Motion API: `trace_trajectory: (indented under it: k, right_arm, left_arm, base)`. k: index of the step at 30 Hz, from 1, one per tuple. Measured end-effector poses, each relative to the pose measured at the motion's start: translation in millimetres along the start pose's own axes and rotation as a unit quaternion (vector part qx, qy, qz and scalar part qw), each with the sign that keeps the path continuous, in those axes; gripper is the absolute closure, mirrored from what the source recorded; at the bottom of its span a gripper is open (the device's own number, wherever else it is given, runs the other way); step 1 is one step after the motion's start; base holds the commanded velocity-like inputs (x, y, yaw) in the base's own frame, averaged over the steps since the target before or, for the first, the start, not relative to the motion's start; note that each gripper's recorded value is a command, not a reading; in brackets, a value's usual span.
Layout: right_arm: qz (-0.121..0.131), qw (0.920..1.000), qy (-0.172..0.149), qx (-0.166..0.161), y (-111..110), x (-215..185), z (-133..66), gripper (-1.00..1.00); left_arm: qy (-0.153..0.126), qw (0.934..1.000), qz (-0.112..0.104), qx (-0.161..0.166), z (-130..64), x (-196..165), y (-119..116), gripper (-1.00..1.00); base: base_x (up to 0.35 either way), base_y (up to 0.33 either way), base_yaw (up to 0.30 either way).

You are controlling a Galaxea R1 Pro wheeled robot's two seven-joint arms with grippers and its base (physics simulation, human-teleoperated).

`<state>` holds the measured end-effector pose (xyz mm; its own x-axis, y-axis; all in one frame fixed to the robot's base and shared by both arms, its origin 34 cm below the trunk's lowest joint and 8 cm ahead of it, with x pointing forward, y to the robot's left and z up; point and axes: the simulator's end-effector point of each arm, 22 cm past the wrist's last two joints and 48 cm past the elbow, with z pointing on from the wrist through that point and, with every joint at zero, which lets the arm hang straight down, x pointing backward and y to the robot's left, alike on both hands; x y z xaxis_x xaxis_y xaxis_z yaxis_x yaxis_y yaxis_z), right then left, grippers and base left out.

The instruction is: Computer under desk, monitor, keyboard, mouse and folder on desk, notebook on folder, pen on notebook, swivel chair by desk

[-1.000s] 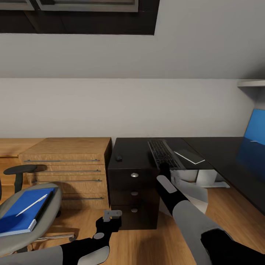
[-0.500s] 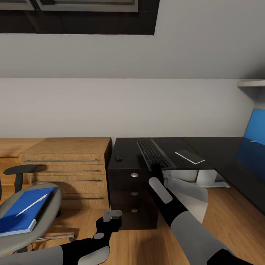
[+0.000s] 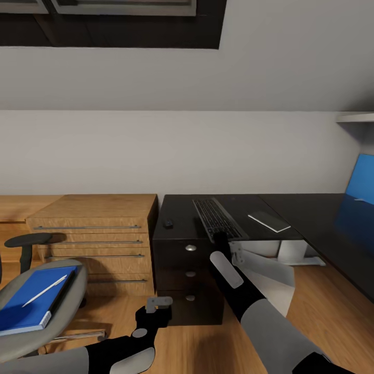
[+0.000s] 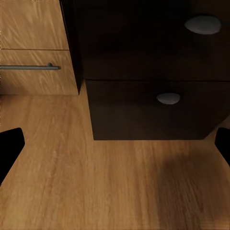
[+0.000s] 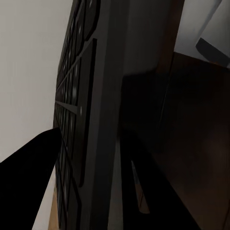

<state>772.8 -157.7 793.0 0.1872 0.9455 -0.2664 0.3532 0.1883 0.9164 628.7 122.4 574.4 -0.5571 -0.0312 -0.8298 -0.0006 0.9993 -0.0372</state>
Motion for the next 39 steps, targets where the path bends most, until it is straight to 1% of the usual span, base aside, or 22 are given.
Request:
trace_trajectory:
  k: [4, 11, 17, 29, 39]
  right_arm:
    - [-0.002, 1.0, 0.0, 0.003, -3.3, 0.3, 0.8, 1.0]
    - [-0.003, 1.0, 0.001, 0.005, -4.5, 1.1, 0.8, 1.0]
    - [-0.003, 1.0, 0.0, 0.005, -4.9, 0.3, 1.1, 1.0]
    - [-0.004, 1.0, 0.0, 0.008, -7.1, 0.6, 1.4, 1.0]
    - [-0.013, 0.9996, -0.002, 0.023, -22.5, 0.9, 4.6, 1.0]
  left_arm:
    - [0.0, 1.0, 0.0, 0.0, 0.0, 0.1, -0.2, -1.0]
    - [0.0, 1.0, -0.001, 0.002, -0.5, 0.2, -3.4, -1.0]
    - [0.001, 1.0, -0.002, 0.007, -1.7, 0.2, -10.0, -1.0]
    - [0.001, 1.0, -0.002, 0.008, -1.8, 0.4, -11.2, -1.0]
    - [0.001, 0.9999, -0.002, 0.011, -2.6, 0.3, -15.8, -1.0]
  base:
    - [0.014, 0.04, 0.0]
    - [0.003, 0.19, 0.0]
    - [0.026, 0.062, 0.0]
    - [0.008, 0.01, 0.0]
    - [0.0, 0.0, 0.0]
